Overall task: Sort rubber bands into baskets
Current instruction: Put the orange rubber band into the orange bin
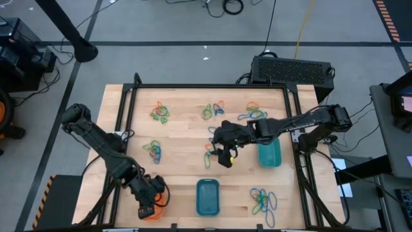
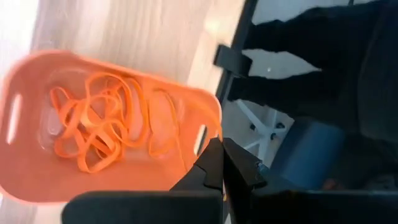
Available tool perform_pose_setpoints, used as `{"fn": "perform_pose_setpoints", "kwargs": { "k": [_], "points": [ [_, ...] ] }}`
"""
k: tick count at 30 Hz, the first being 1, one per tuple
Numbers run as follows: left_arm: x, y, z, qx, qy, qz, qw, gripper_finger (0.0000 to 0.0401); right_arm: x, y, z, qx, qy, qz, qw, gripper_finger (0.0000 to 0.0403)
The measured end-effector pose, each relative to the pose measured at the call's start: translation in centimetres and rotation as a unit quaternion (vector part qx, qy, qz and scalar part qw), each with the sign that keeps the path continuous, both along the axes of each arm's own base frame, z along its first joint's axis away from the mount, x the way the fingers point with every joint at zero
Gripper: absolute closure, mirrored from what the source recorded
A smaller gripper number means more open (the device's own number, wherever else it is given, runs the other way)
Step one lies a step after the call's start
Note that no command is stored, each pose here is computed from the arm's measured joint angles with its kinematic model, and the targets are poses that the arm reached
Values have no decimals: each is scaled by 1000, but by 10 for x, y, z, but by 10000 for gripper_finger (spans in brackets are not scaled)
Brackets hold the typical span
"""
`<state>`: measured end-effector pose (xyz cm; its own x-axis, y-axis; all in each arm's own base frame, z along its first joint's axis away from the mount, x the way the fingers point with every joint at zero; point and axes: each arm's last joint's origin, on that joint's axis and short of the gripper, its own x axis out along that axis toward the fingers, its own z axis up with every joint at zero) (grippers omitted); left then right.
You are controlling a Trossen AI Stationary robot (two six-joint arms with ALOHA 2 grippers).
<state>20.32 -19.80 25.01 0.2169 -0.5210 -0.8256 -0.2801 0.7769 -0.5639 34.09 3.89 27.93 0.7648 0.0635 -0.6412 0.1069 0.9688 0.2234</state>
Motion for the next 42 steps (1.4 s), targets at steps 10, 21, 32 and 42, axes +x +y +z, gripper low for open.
{"fn": "perform_pose_setpoints", "kwargs": {
  "k": [10,21,32,42],
  "points": [
    [-4,0,-15,44,46,-24,998,401,1,-6,1,5,-4,-12,1000,193],
    [-6,4,-23,113,9,-125,986,376,-2,-5,-2,41,20,-27,999,193],
    [-17,18,-28,205,53,-130,969,312,-3,-5,-4,40,30,-28,998,193],
    [-15,17,-27,190,37,-178,965,241,-3,-5,-4,40,29,-28,998,193]
  ]
}}
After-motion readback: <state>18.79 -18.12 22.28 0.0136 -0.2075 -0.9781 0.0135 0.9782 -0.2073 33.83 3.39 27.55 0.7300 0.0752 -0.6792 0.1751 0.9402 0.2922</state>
